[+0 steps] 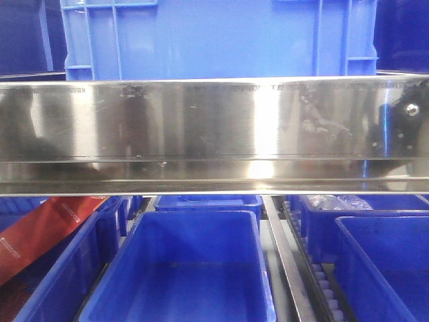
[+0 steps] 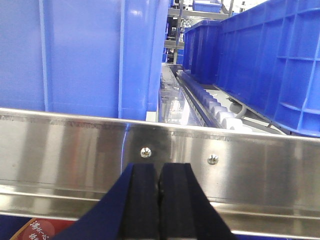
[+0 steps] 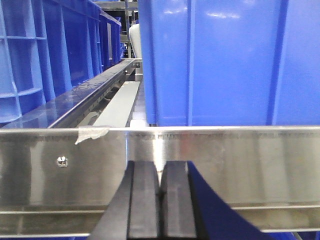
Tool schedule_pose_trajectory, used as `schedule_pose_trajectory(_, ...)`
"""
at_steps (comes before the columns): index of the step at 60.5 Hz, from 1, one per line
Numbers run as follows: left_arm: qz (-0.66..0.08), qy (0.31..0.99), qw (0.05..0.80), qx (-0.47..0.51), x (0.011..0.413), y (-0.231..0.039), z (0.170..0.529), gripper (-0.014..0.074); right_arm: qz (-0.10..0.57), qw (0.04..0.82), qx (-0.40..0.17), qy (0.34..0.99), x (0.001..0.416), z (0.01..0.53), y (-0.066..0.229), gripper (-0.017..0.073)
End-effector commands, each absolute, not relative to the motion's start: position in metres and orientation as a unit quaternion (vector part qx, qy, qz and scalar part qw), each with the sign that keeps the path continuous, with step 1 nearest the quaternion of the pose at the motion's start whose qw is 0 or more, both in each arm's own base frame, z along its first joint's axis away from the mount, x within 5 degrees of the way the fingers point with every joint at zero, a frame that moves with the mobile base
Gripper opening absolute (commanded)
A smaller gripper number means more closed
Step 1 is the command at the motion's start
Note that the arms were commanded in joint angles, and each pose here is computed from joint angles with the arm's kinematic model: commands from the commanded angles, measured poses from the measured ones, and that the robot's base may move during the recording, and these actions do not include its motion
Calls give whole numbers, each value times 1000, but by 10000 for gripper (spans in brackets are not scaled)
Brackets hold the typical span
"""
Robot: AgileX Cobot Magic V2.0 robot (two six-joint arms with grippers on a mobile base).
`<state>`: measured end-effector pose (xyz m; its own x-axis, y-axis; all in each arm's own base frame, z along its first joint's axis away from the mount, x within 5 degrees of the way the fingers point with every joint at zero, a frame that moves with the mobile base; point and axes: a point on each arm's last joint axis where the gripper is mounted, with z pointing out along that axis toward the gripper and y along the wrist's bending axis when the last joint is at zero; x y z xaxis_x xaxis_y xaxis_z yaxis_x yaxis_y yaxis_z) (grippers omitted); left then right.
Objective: Place cylindrical capacitor in blue bin on shelf
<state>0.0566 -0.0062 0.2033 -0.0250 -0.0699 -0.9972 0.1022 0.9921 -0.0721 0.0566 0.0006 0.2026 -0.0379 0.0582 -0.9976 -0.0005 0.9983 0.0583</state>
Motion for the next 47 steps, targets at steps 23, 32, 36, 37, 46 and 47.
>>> schedule_pose_trajectory(23, -63, 704, 708, 8, 56, -6, 206, -111, 20, 704, 20, 710, 56, 204, 0, -160)
schedule_pose_trajectory(32, -63, 704, 708, 8, 56, -6, 206, -111, 20, 704, 20, 710, 56, 204, 0, -160)
schedule_pose_trajectory(36, -63, 704, 708, 8, 56, -6, 206, -111, 20, 704, 20, 710, 56, 204, 0, -160)
schedule_pose_trajectory(37, -63, 704, 708, 8, 56, -6, 206, -111, 20, 704, 20, 710, 56, 204, 0, -160)
schedule_pose_trajectory(46, -63, 704, 708, 8, 56, -6, 206, -111, 20, 704, 20, 710, 56, 204, 0, -160)
schedule_pose_trajectory(47, -63, 704, 708, 8, 56, -6, 206, -111, 20, 704, 20, 710, 56, 204, 0, -160)
